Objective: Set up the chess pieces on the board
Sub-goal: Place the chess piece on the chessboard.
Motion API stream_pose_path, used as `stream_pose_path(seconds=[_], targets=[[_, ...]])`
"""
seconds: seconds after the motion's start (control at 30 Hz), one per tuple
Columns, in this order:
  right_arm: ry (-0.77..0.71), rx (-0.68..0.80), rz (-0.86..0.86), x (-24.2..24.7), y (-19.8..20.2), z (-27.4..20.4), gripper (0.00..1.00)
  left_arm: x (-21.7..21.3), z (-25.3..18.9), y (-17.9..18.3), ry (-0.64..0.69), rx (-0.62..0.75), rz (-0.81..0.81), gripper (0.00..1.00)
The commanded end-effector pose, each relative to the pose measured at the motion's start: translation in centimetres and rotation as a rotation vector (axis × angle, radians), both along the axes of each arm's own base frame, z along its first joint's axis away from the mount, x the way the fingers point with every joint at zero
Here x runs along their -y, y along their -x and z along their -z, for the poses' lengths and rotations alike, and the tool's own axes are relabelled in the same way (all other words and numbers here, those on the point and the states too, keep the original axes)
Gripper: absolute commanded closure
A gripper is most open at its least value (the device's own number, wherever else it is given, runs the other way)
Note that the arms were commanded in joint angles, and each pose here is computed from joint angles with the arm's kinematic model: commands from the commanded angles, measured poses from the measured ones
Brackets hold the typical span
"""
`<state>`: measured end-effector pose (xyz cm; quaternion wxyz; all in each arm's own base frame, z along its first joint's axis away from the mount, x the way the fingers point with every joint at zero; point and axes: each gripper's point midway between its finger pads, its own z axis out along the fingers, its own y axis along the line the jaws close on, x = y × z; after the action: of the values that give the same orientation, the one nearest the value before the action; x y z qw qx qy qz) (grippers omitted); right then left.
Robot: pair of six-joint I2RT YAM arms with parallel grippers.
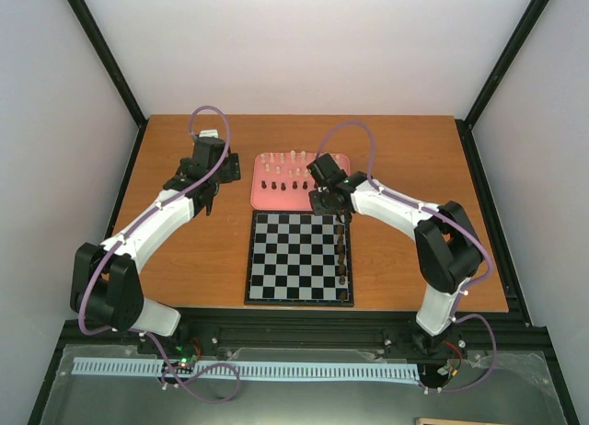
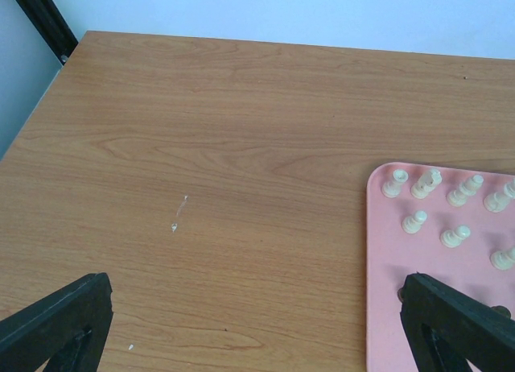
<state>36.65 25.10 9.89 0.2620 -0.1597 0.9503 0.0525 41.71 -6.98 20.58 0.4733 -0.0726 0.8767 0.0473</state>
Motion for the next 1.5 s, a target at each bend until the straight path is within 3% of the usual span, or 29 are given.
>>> stream_pose_path(seconds=[0.0, 1.47], targets=[[0.043, -0.027, 0.028, 1.4, 1.2, 0.7, 0.92, 0.1, -1.9, -0.5, 0.023, 0.053, -0.006, 0.00], [0.056, -0.111, 0.017, 1.7, 1.3, 5.8, 0.91, 0.0, -1.5, -0.7, 0.013, 0.045, -0.011, 0.00]])
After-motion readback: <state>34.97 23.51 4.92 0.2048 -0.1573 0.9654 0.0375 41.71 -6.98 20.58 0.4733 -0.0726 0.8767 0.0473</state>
